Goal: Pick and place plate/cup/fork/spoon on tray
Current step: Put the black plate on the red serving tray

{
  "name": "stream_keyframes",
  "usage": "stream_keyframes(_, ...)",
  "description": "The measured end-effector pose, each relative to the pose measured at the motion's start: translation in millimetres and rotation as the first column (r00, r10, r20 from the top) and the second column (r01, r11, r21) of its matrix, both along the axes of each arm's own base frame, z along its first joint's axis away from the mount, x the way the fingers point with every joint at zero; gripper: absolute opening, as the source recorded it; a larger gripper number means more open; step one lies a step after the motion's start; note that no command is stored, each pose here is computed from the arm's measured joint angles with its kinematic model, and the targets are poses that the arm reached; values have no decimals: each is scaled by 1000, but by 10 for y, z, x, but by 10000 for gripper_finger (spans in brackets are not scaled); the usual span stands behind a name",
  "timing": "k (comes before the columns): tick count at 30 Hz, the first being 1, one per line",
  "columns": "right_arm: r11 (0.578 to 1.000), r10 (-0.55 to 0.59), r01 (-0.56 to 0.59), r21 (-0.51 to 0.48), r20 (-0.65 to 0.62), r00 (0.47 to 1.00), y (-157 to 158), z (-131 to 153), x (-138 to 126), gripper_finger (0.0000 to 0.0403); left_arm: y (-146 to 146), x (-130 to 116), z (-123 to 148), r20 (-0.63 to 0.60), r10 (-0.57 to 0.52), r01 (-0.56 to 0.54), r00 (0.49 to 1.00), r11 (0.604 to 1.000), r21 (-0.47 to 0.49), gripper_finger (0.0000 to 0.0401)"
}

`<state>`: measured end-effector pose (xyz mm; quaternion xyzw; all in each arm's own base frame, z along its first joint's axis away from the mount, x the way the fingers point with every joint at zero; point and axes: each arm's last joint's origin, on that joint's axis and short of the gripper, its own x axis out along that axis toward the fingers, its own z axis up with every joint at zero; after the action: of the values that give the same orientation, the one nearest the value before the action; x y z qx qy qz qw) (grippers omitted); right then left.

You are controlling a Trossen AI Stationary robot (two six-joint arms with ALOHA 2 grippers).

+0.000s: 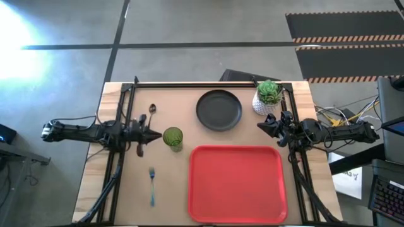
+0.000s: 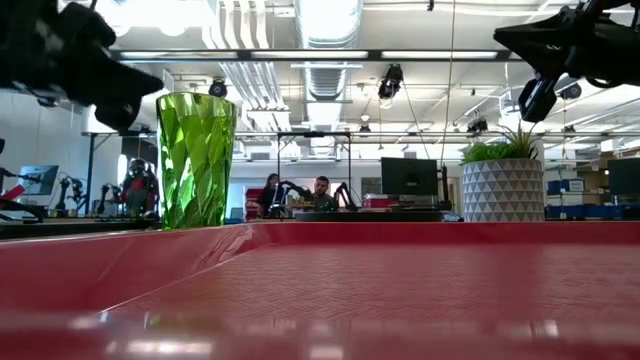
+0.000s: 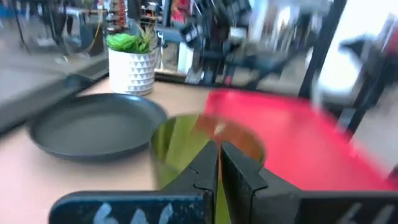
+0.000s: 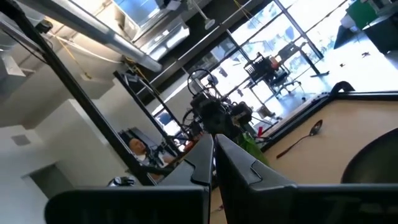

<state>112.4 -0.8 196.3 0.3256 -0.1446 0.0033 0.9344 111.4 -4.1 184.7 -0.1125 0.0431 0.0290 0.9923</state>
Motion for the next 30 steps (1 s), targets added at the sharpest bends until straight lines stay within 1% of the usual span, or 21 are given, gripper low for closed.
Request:
stream_keyframes(2, 1000, 0, 0, 0, 0, 1000, 0, -1, 0, 9, 0, 4, 20, 24, 11, -8, 1000, 993, -118, 0)
stream_keyframes(5, 1000, -1, 1, -5, -1, 1000, 0, 0, 0, 9, 10, 11, 36, 44, 57, -45, 997, 970, -239, 0)
stream_keyframes(6, 1000, -2, 2, -9, -1, 1000, 0, 0, 0, 9, 10, 14, 33, 41, 62, -48, 997, 963, -266, 0)
stream_keyframes(9, 1000, -5, 5, -18, -3, 1000, 0, -1, 0, 9, 2, 26, 42, 51, 40, -25, 998, 964, -266, 0)
stream_keyframes(11, 1000, -7, 6, -23, -3, 1000, 0, -1, 1, 9, 4, 39, 78, 88, 48, -21, 995, 960, -279, 0)
stream_keyframes(15, 1000, -7, 7, -23, -3, 1000, 0, -2, 1, 9, 38, 61, 234, 230, 169, -103, 958, 956, -274, 0)
stream_keyframes(17, 1000, -7, 7, -23, -3, 1000, 0, -1, 0, 9, 41, 67, 323, 278, 178, -107, 944, 961, -254, 0)
stream_keyframes(19, 1000, -6, 6, -23, 2, 1000, 0, 3, -1, 9, 37, 75, 449, 304, 162, -94, 939, 970, -225, 0)
stream_keyframes(21, 1000, -6, 7, -23, 31, 1000, 0, 30, -9, 9, 31, 87, 637, 319, 141, -92, 937, 982, -164, 3)
stream_keyframes(23, 1000, -11, 12, -10, 91, 996, -3, 84, -29, 9, 28, 109, 894, 299, 126, -104, 946, 991, -89, 15)
stream_keyframes(25, 1000, -24, 23, 8, 167, 986, -8, 152, -58, 9, 26, 138, 1187, 243, 120, -119, 963, 993, -19, 37)
stream_keyframes(26, 1000, -27, 27, 1, 202, 979, -8, 183, -73, 9, 25, 164, 1336, 205, 120, -126, 971, 992, 16, 52)
stream_keyframes(28, 998, -39, 49, -38, 219, 975, -8, 263, -79, 11, 23, 223, 1622, 153, 120, -134, 981, 987, 86, 85)
stream_keyframes(30, 992, -58, 80, -94, 216, 975, -8, 419, -68, 20, 18, 292, 1890, 132, 114, -134, 985, 979, 154, 119)
